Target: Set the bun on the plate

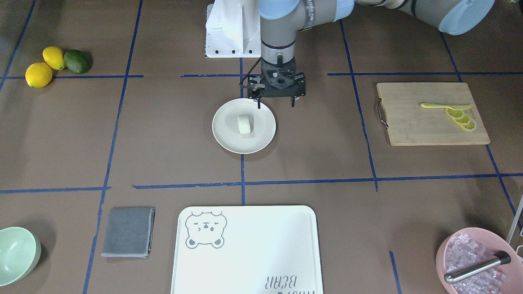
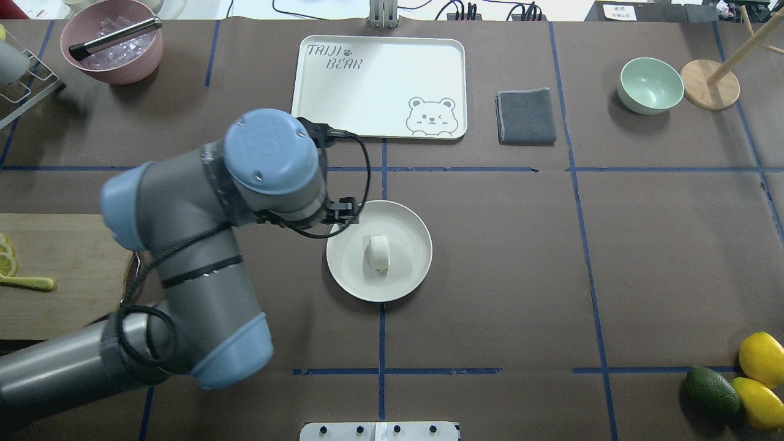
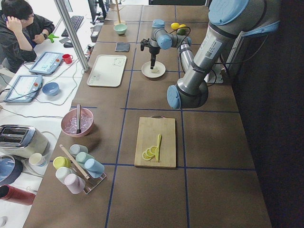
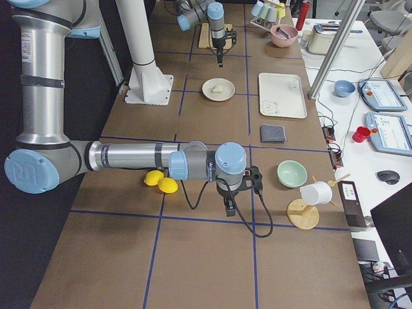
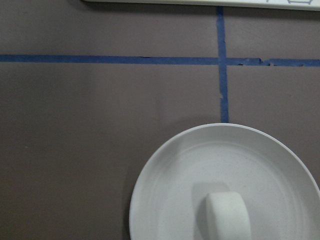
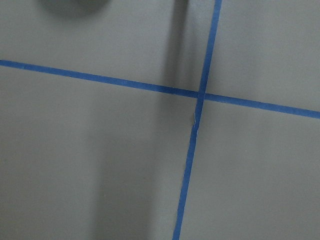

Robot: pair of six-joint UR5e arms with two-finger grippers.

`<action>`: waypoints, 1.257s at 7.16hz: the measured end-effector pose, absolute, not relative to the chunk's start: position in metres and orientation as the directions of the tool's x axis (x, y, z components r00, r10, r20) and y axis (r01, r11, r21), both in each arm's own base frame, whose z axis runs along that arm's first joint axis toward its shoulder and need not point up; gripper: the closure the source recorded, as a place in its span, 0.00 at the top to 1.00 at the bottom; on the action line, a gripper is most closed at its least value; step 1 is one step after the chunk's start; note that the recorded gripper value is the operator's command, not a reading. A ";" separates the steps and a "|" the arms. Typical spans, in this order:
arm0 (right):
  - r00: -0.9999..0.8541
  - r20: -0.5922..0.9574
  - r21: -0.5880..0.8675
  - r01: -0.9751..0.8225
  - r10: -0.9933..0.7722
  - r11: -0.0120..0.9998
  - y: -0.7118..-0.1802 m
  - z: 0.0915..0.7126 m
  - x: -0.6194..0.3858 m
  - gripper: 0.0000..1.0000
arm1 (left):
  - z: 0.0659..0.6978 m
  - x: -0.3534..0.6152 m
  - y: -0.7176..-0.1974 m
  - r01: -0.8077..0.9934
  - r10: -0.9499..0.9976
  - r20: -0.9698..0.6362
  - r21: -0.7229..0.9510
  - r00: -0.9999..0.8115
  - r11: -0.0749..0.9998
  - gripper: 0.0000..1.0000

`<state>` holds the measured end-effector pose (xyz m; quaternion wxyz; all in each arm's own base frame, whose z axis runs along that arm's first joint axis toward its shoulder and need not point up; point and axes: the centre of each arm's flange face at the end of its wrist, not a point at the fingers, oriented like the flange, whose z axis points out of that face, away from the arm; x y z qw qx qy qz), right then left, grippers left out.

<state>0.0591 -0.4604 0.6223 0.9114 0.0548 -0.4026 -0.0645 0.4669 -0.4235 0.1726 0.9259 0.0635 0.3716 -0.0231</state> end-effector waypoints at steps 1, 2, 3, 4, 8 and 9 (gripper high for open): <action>0.668 0.728 0.149 0.070 -0.157 0.986 -0.461 0.622 0.059 0.99 | 0.197 0.421 -0.438 0.044 0.035 -0.688 0.096 0.724 0.994 1.00; 0.668 0.728 0.146 0.066 -0.152 0.987 -0.461 0.621 0.059 0.99 | 0.219 0.375 -0.452 -0.001 0.065 -0.682 0.095 0.729 0.995 1.00; 0.669 0.730 0.138 0.059 -0.141 0.989 -0.460 0.621 0.060 0.99 | 0.239 0.331 -0.468 -0.040 0.093 -0.671 0.094 0.736 0.995 1.00; 0.670 0.731 0.127 0.049 -0.127 0.991 -0.460 0.621 0.059 0.99 | 0.265 0.287 -0.481 -0.074 0.116 -0.659 0.091 0.743 0.993 1.00; 0.694 0.718 0.078 -0.001 -0.055 0.997 -0.461 0.621 0.061 0.99 | 0.394 0.092 -0.521 -0.151 0.191 -0.650 0.117 0.736 0.982 1.00; 0.697 0.715 0.076 -0.005 -0.052 0.997 -0.462 0.620 0.061 0.99 | 0.441 0.035 -0.532 -0.164 0.199 -0.667 0.116 0.718 0.980 1.00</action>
